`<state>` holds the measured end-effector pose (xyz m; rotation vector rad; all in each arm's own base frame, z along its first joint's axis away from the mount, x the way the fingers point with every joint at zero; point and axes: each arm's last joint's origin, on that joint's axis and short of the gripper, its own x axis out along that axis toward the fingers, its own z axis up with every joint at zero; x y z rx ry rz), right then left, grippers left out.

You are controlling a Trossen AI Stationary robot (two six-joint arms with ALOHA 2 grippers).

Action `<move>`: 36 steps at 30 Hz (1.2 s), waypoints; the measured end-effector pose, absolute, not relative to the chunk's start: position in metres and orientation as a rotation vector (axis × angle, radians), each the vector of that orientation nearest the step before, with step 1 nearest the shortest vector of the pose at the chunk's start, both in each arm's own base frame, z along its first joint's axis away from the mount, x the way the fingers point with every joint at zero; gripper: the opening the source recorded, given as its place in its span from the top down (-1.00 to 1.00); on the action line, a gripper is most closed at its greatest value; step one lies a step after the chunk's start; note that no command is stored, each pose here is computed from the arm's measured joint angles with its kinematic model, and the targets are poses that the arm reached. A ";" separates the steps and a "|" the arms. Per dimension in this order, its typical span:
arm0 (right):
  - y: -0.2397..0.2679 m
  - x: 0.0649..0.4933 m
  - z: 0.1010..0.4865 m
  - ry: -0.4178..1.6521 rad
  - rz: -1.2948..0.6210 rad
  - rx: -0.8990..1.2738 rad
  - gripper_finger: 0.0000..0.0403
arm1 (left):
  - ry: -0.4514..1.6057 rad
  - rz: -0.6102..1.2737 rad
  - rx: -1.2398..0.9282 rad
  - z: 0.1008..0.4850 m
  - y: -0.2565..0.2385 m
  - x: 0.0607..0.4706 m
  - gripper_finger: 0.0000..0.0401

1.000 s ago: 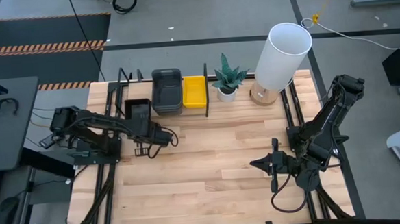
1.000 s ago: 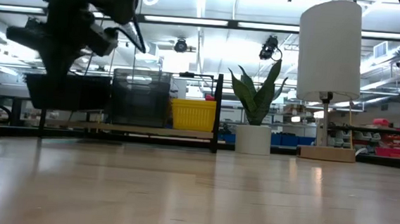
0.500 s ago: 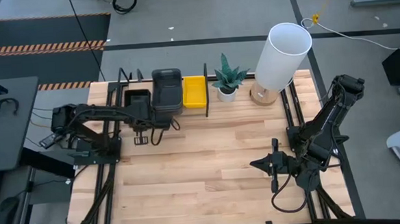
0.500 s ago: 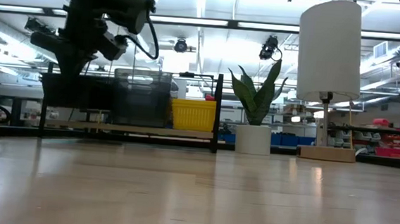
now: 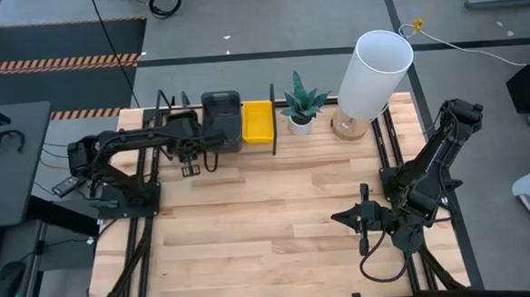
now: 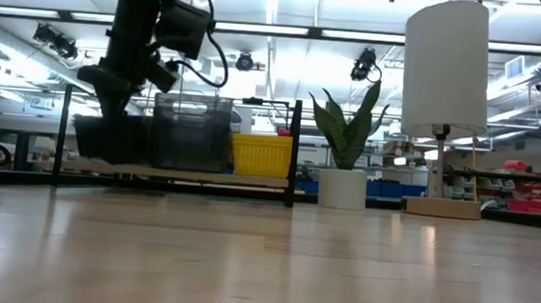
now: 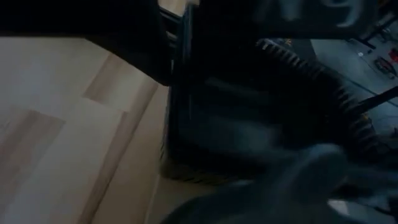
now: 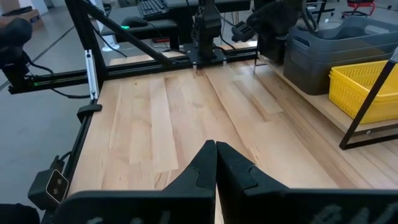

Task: Stack baskets on shelf by color
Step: Put the stacked black bin on the shelf, then return to Home Position

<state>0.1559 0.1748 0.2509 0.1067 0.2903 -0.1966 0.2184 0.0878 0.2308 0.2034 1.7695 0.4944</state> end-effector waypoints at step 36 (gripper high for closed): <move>0.113 0.172 0.220 0.183 -0.094 0.197 0.99 | 0.229 0.245 -0.025 0.306 -0.007 0.191 0.54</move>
